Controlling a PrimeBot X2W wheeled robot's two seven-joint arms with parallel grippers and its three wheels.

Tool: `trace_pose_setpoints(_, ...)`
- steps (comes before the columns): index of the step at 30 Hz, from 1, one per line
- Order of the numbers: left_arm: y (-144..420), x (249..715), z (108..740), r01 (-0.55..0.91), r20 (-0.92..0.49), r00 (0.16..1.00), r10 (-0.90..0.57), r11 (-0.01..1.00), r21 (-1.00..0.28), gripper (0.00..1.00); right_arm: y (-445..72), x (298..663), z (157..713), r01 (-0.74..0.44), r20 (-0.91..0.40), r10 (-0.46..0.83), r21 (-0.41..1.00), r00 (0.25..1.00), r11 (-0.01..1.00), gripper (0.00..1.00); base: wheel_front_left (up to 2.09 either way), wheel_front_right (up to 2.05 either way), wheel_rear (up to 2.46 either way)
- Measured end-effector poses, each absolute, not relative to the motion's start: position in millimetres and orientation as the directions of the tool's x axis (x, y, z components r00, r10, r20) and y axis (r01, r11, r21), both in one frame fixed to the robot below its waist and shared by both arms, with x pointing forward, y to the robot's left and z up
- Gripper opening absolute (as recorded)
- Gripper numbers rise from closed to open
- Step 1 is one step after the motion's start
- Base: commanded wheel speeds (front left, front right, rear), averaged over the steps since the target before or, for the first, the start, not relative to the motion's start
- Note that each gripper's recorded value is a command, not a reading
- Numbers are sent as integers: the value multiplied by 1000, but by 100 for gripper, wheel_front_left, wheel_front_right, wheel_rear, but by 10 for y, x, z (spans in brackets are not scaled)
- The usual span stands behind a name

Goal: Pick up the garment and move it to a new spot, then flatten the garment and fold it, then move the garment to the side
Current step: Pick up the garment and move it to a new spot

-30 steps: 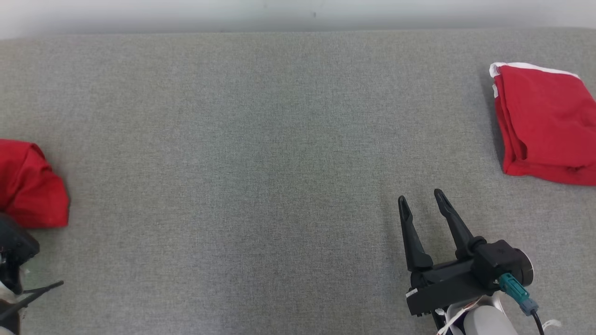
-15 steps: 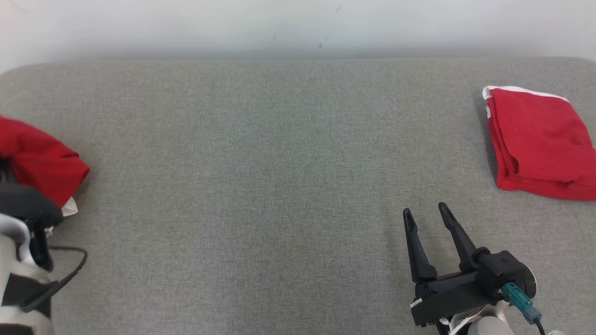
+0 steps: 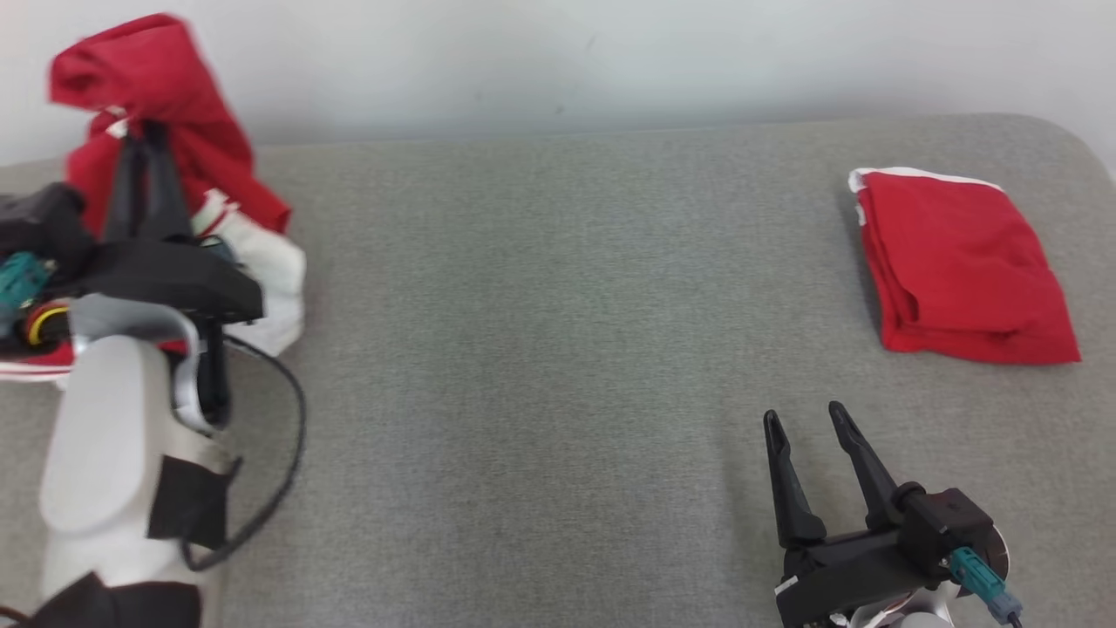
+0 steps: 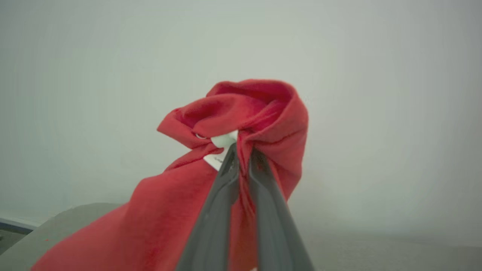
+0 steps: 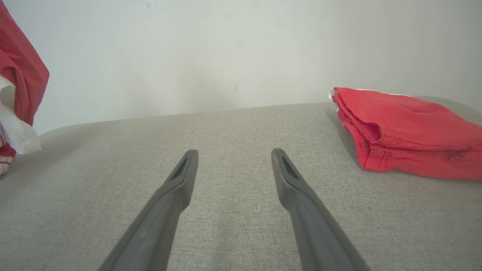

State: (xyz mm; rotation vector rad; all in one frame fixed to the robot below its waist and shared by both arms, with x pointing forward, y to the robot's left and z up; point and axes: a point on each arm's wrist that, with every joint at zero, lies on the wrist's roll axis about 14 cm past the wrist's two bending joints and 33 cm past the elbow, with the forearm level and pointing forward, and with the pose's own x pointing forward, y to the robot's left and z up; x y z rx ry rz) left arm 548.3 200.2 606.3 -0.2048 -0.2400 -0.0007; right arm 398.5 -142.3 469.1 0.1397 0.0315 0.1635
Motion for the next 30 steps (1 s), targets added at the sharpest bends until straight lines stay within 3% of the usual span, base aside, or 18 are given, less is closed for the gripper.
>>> trace_pose_setpoints(9,1010,5404,6400,270,306,929,-207,946,-181,0,-1659,3887,4699,-88,-23,93,152,995,985,100,0,0,0)
trace_pose_setpoints(20,-44,5074,6830,545,399,800,-448,821,-171,0,-1940,3728,4646,2,-47,5,152,999,988,100,0,0,0)
trace_pose_setpoints(25,-259,4955,6572,574,338,804,-490,788,-223,0,-1990,3672,4602,21,-63,-12,152,998,988,100,0,0,0)
trace_pose_setpoints(30,-227,4888,5923,521,186,853,-487,807,-277,0,-1999,3648,4567,27,-74,-16,153,997,988,100,0,0,0)
